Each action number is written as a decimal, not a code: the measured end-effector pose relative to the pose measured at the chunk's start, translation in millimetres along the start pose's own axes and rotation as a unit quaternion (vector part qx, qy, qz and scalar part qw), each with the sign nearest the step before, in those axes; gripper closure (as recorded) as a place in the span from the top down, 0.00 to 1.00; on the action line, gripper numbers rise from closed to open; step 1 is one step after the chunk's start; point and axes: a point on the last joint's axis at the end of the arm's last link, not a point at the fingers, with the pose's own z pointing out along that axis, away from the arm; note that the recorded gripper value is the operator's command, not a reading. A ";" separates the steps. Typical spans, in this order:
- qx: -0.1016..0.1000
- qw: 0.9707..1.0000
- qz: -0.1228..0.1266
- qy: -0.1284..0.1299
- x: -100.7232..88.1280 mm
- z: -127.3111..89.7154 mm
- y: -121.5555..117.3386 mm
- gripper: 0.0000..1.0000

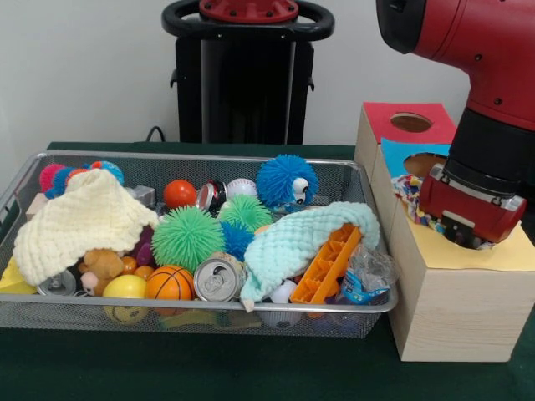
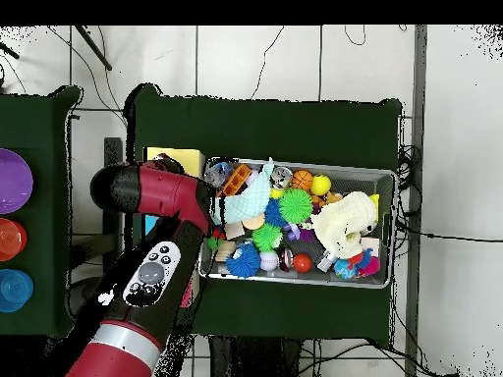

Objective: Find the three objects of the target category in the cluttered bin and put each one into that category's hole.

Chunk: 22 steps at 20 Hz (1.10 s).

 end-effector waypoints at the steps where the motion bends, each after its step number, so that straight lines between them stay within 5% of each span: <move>1: 0.002 1.000 0.001 0.007 0.6 -3.4 -0.1 0.00; 22: 0.011 0.997 0.015 0.070 -5.1 -65.5 -1.0 0.00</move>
